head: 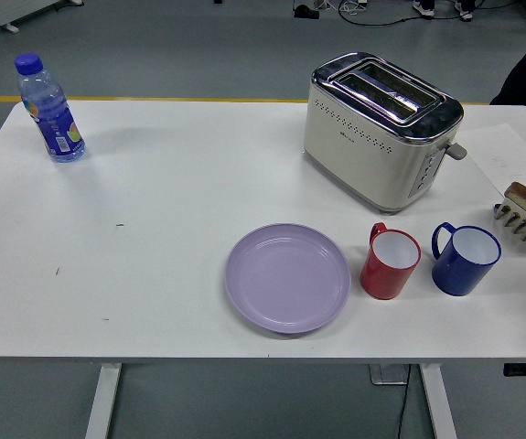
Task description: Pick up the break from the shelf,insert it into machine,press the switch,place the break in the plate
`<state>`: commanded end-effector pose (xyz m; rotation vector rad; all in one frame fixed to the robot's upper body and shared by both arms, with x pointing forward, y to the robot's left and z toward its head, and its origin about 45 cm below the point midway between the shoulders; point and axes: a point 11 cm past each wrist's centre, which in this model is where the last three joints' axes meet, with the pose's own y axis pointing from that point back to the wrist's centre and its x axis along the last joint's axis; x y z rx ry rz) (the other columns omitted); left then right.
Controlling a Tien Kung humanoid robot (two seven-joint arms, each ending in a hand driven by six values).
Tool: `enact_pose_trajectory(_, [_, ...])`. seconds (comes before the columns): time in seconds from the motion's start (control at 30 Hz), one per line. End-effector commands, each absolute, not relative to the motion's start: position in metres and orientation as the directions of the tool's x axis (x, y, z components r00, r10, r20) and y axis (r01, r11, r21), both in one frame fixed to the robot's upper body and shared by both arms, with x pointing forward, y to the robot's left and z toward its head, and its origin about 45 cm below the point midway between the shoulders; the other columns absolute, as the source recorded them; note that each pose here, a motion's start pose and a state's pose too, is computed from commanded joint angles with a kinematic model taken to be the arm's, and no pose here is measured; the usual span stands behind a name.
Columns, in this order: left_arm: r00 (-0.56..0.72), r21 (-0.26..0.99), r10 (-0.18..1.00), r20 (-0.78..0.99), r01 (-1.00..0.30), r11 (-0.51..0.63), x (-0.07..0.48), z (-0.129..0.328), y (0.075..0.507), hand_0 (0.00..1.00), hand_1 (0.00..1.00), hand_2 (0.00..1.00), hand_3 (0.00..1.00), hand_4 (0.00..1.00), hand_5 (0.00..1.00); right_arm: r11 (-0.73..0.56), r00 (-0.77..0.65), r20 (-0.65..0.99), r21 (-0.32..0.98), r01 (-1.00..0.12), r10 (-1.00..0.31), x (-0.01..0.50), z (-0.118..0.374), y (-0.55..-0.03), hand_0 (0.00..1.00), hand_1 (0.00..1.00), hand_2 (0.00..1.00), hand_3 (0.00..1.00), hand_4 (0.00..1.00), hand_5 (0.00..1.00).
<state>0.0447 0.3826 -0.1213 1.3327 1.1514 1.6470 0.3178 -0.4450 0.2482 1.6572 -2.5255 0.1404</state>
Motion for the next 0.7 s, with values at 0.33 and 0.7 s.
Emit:
enact_pose_trajectory(0.33, [-0.21,0.937,0.916,0.343,0.002,-0.35,0.046,-0.121,0.384,0.693,0.602,0.72,0.679,0.503,0.968,0.271,-0.241,0.522,-0.019,-0.962,-0.818,0.331,0.264,-0.414,0.93,0.829,0.893,0.864,0.811,0.036])
enact_pose_trajectory(0.7, [-0.209,0.936,0.915,0.345,0.003,-0.352,0.047,-0.12,0.385,0.694,0.598,0.718,0.679,0.505,0.966,0.217,-0.156,0.853,-0.051,-0.975,-0.498,0.348,0.268,-0.386,0.927,0.82,0.867,0.84,0.821,0.062])
